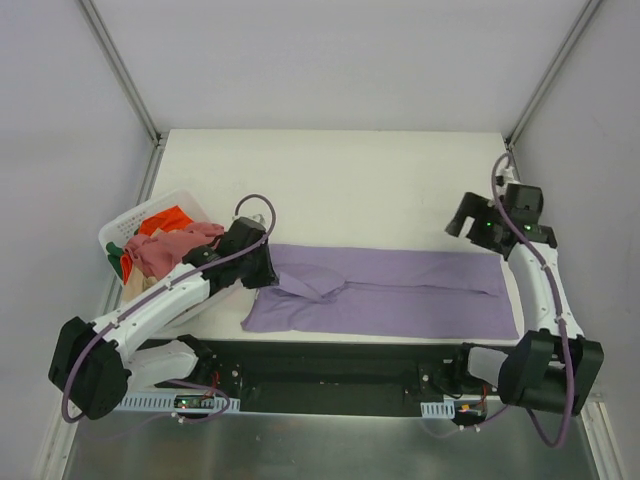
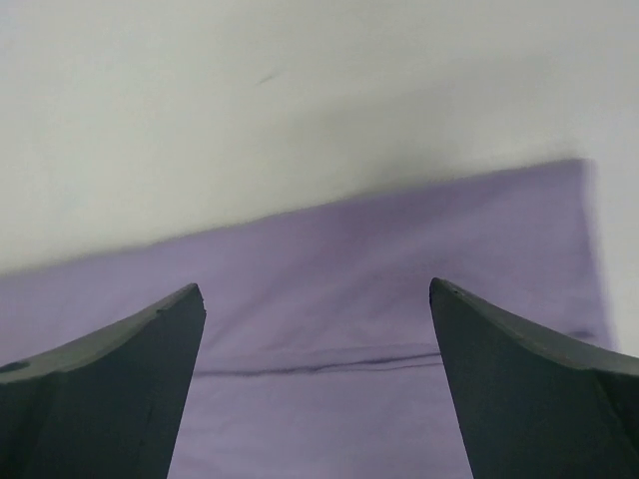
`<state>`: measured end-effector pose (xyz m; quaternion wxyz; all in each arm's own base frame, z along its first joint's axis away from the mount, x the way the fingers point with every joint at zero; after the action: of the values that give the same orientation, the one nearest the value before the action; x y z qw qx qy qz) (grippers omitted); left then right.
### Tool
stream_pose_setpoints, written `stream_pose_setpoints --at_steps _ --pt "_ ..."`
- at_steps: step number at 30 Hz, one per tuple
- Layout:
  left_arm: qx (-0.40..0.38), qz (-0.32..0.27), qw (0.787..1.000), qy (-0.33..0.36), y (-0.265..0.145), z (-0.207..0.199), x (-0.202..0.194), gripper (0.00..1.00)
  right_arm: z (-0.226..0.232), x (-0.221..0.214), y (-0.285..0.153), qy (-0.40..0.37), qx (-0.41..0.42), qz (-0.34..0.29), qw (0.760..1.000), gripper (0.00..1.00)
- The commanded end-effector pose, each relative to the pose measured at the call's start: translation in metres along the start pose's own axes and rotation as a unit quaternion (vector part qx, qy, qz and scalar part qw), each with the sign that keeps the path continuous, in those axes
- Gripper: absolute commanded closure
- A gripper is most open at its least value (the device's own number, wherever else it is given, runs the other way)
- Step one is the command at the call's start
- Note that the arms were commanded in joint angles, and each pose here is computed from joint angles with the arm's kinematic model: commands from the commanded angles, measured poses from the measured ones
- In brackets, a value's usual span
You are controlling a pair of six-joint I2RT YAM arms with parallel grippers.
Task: Fold and stack the t-shirts
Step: Fold the other side of the tshirt into a rectangle
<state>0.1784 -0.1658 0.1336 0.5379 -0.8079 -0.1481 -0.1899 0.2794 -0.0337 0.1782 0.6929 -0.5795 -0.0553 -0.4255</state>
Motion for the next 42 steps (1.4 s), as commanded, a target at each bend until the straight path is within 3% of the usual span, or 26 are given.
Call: stream_pose_setpoints --at_steps 1,7,9,16,19,28,35,42 --pt "0.037 -0.017 0.999 -0.029 0.009 -0.002 0.016 1.00 0.102 -0.067 -0.021 -0.109 0.272 0.121 0.948 0.03" --pt "0.092 -0.014 0.994 -0.063 0.032 0.007 0.036 1.00 0.172 -0.190 -0.038 -0.305 0.367 0.219 0.851 0.05" --pt "0.105 -0.009 0.992 -0.070 0.038 0.012 0.037 1.00 0.180 -0.222 -0.040 -0.364 0.381 0.239 0.815 0.10" --pt "0.119 0.009 0.989 -0.085 0.048 0.023 0.037 1.00 0.203 -0.290 -0.035 -0.439 0.421 0.298 0.736 0.26" --pt "0.116 0.013 0.989 -0.086 0.049 0.023 0.035 1.00 0.211 -0.300 -0.027 -0.460 0.409 0.301 0.728 0.34" --pt "0.115 0.020 0.990 -0.082 0.052 0.023 0.034 1.00 0.209 -0.292 -0.016 -0.505 0.367 0.257 0.738 0.37" --pt "0.113 0.025 0.990 -0.080 0.054 0.022 0.035 1.00 0.210 -0.298 -0.020 -0.533 0.373 0.282 0.705 0.42" --pt "0.113 0.027 0.990 -0.078 0.055 0.021 0.035 1.00 0.213 -0.294 -0.020 -0.549 0.366 0.269 0.702 0.43"
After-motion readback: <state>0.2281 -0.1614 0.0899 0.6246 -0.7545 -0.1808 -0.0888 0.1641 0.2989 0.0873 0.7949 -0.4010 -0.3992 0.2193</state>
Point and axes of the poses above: each gripper's point midway between its finger pads, its own y axis out along the fingers, its own z axis along the line the jaws close on, x = y × z, the point moved 4 cm from there along -y, back along the fingers, and after that the axes turned 11 degrees about y, right-handed, at the moved point
